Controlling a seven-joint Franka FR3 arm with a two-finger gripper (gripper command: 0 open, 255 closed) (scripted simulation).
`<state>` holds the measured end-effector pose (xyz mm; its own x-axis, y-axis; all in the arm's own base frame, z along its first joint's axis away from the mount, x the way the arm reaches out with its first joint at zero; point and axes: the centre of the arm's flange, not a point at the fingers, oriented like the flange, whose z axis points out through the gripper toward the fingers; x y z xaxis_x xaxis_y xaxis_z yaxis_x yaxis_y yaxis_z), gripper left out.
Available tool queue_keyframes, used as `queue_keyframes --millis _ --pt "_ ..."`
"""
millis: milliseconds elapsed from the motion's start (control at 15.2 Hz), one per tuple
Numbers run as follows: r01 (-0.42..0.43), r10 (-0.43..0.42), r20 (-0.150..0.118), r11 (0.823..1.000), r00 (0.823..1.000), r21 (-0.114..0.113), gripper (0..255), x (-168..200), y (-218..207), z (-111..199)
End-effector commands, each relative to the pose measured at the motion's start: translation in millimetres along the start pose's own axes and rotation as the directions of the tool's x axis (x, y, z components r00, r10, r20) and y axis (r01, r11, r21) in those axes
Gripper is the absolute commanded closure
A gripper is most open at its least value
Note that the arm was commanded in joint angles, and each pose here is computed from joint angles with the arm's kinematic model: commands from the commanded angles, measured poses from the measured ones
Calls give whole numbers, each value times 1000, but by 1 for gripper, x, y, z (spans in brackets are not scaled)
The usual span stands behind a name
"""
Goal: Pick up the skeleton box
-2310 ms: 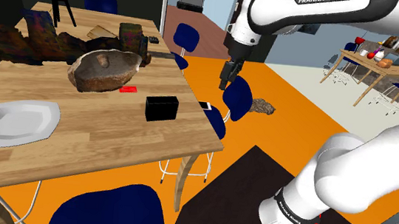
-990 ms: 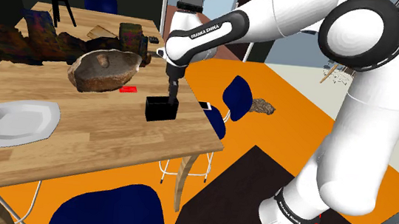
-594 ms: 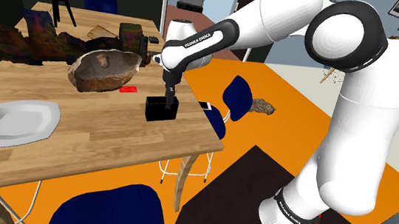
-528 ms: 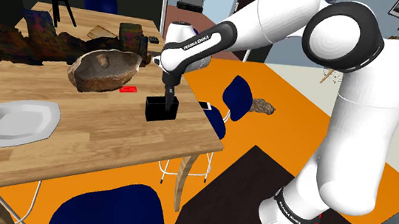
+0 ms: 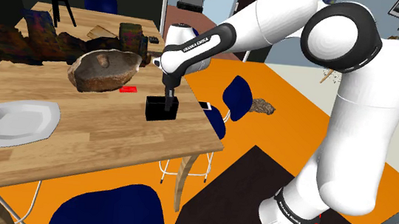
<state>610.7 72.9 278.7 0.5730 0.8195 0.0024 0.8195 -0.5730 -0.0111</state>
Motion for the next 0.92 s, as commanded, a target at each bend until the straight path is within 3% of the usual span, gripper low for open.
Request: queue_keyframes --millis 0,198,858 --pt "0 0 0 1000 1000 0 255 0 0 0" --pt "0 0 0 1000 1000 0 255 0 0 0" --pt "0 0 0 1000 1000 0 255 0 -1 -53"
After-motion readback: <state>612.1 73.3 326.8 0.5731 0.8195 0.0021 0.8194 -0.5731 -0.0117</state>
